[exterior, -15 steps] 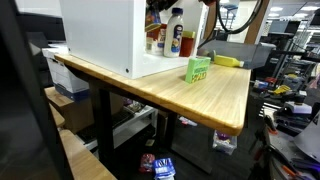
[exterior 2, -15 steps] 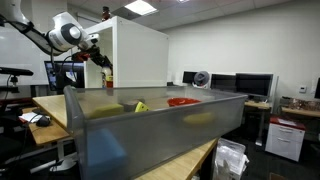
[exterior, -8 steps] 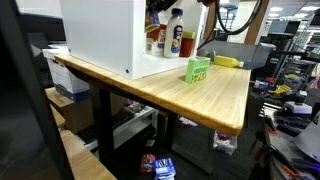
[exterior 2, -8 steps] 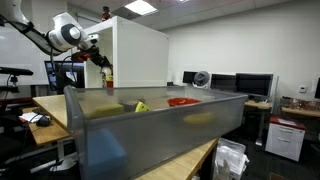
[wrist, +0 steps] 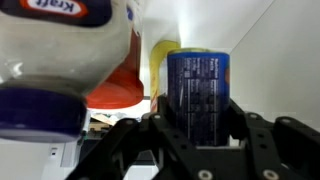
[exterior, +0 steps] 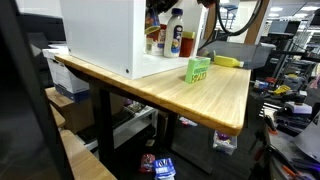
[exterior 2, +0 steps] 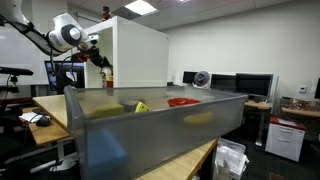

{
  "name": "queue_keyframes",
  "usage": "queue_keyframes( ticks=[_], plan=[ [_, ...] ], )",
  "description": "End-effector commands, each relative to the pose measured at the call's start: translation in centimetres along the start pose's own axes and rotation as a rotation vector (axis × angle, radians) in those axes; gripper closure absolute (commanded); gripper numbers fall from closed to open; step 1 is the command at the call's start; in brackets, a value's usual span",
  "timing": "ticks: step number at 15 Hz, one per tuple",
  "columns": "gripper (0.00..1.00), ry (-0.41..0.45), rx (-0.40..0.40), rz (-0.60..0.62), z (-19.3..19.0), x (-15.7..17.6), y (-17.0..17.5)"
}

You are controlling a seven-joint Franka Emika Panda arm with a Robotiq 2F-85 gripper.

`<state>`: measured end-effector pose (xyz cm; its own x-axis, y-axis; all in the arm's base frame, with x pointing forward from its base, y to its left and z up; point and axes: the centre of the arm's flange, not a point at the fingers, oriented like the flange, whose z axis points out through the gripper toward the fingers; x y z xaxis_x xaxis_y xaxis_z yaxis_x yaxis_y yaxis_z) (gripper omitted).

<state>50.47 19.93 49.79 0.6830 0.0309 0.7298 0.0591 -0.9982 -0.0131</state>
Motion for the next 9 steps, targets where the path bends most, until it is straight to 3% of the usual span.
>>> queue_keyframes(
  ticks=[1,9],
  plan=[
    [0.70,-0.008,0.001,-0.002,-0.1,-0.3,0.0],
    [0.70,-0.048,0.057,-0.039,-0.4,-3.0,-2.2]
  ],
)
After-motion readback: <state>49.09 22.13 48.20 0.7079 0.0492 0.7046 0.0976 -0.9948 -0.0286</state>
